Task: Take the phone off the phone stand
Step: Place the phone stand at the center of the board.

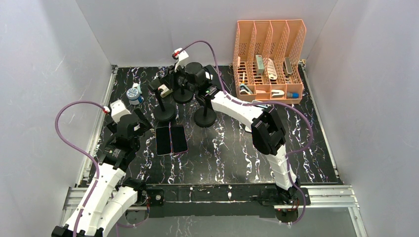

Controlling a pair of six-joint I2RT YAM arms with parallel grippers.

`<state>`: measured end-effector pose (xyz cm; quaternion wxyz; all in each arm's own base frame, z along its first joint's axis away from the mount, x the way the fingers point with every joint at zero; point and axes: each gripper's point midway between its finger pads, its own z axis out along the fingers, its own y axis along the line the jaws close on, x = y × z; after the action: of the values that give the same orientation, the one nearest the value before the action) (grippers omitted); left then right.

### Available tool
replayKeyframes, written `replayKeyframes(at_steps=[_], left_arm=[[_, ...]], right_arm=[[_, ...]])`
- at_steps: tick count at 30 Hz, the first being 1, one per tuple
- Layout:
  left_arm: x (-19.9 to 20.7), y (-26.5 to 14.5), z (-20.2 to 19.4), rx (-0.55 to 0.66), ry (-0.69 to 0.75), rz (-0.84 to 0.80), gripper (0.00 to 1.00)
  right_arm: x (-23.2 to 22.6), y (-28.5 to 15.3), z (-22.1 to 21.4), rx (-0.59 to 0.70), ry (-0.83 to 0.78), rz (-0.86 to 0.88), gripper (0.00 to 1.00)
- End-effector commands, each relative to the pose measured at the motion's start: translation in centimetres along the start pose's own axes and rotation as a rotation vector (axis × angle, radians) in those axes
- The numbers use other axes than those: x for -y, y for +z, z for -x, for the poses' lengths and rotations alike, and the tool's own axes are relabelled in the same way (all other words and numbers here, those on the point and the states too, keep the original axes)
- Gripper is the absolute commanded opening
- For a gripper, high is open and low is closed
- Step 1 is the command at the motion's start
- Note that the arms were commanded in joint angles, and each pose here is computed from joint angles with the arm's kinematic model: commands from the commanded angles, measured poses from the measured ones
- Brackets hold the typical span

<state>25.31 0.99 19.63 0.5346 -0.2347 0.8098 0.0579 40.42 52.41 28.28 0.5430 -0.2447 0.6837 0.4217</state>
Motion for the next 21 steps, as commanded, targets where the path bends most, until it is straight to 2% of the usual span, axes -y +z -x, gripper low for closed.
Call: replayKeyframes(at_steps=[1,6,14,21], left_arm=[[2.8,-0.9,1.5,0.022,-0.007,-0.153,0.81],[5.8,-1.0,1.1,0.007,0.028,-0.309,0.82],[5.2,-1.1,2.4,0.075,-0.014,-0.286,0.82],[7.2,-0.8,4.2,0.073,-0.148,-0.308,0.82]], right_arm=[[-2.3,-1.4,6.8,0.180,-0.008,0.061,0.01],[-3.2,-2.1,6.9,0.166,-0.005,0.069,0.01],[-3.3,-3.2,5.7,0.141,-0.023,0.071,0.01],[-3.3,-3.4,4.9,0.132,-0.018,0.081,0.01]])
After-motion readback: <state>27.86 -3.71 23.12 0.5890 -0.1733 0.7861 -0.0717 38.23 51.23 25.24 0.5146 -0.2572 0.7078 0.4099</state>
